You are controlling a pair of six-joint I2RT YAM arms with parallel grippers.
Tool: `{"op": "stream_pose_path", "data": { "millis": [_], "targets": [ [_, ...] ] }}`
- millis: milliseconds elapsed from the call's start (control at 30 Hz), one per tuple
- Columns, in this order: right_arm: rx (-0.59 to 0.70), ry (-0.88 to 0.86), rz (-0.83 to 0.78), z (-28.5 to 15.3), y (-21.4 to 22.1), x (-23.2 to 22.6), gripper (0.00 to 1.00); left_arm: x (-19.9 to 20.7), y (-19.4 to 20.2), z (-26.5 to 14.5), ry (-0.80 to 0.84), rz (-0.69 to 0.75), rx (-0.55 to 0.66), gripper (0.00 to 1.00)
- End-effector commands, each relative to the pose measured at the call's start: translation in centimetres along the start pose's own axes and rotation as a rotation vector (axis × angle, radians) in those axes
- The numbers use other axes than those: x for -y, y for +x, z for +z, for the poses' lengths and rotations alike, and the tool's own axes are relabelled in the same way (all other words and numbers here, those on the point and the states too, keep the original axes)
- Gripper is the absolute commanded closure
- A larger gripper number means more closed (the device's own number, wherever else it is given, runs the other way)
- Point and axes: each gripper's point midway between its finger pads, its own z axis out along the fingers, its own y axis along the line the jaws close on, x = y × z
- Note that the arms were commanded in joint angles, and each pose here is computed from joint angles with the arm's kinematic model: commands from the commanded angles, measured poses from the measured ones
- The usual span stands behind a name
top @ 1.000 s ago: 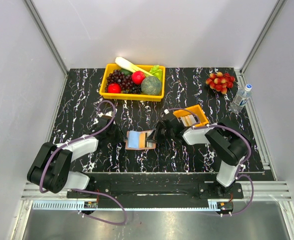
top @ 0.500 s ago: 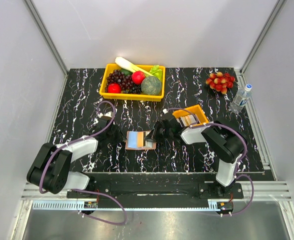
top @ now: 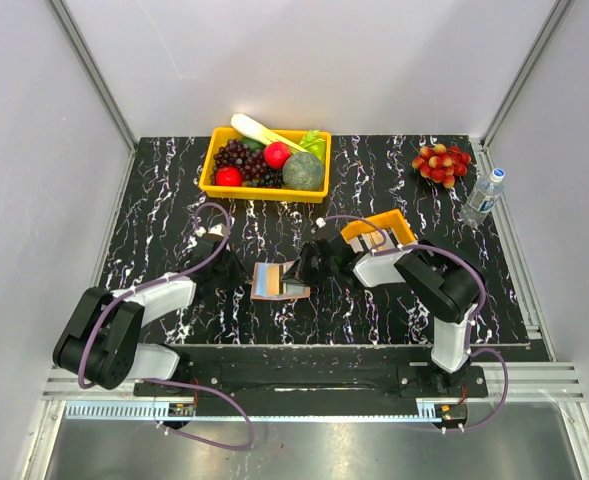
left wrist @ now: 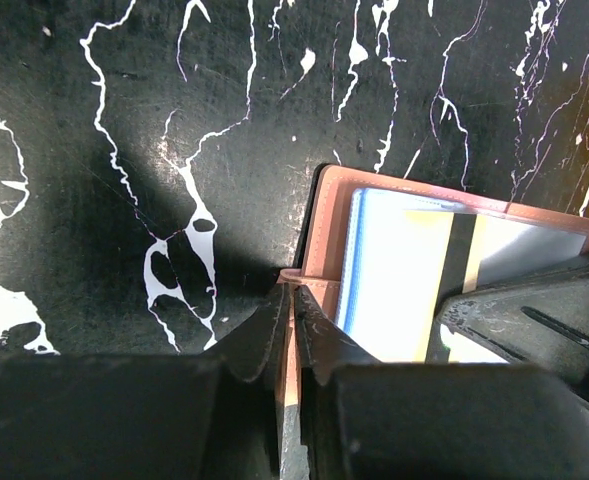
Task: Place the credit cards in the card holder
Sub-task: Insert the credit card into the card holder.
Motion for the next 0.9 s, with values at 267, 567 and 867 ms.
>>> {"op": "stream_pose_path", "data": {
  "millis": [267,567,867],
  "targets": [
    [0.031,0.147,-0.069,-1.1,0.3,1.7,0.69,-1.3,3.5,0.0,-0.03,-0.011,-0.112,1.0],
    [0.023,0.073,-0.104,-1.6,0.2,-0.3,0.59,-1.3,3.5,-0.1,-0.034,-0.012,-0.116,1.0],
    [-0.038,0.003,-0.131,-0.3,1.0,-2.5,0.66,-0.8,3.3,0.0,-0.013,-0.01,-0.112,1.0]
  ]
}}
